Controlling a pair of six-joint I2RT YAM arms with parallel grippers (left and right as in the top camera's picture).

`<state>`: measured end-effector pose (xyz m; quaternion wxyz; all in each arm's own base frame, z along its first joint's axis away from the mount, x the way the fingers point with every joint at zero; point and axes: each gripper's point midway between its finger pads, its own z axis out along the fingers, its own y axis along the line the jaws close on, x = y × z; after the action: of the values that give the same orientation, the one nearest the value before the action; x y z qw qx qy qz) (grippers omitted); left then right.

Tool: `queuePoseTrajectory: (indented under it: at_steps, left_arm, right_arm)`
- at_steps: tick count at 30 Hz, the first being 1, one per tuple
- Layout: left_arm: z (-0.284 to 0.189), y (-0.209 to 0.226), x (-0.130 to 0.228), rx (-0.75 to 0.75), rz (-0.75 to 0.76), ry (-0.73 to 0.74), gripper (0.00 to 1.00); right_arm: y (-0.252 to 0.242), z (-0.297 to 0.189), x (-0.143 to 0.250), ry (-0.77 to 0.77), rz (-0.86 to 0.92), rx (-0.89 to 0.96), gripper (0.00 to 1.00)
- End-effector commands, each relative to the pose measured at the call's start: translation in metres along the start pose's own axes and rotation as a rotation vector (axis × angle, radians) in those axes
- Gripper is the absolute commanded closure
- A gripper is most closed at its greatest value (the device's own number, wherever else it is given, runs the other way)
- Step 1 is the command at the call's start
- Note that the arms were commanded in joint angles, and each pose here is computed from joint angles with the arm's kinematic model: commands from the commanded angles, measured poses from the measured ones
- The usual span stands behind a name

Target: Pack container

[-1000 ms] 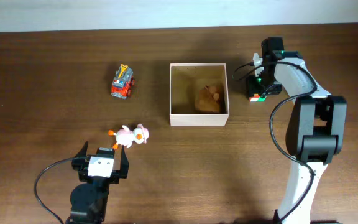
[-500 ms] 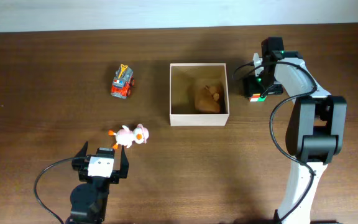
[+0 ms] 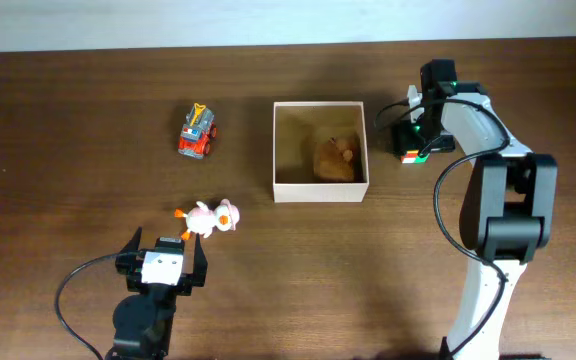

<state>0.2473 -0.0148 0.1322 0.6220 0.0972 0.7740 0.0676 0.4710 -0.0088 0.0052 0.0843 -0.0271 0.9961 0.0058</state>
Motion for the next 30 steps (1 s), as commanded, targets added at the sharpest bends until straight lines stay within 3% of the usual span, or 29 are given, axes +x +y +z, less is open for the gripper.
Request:
queuePoseTrajectory:
  at_steps: [1, 9, 14, 30]
  left_arm:
    - [0.0001, -0.0027, 0.0006, 0.012, -0.012, -0.006, 0.01]
    - [0.0001, -0.0027, 0.0007, 0.012, -0.012, -0.006, 0.01]
    - [0.0001, -0.0027, 0.0006, 0.012, -0.012, -0.006, 0.01]
    - [0.0001, -0.0027, 0.0007, 0.012, -0.012, -0.006, 0.01]
  right_arm:
    - [0.0009, 0.0046, -0.0030, 0.003, 0.008, -0.006, 0.20]
    - [0.0022, 0.0045, -0.0029, 0.003, 0.009, -0.014, 0.25]
    - [0.0023, 0.0045, -0.0011, 0.010, 0.008, -0.014, 0.21]
    - [0.0024, 0.0050, 0.0001, 0.014, 0.009, -0.015, 0.21]
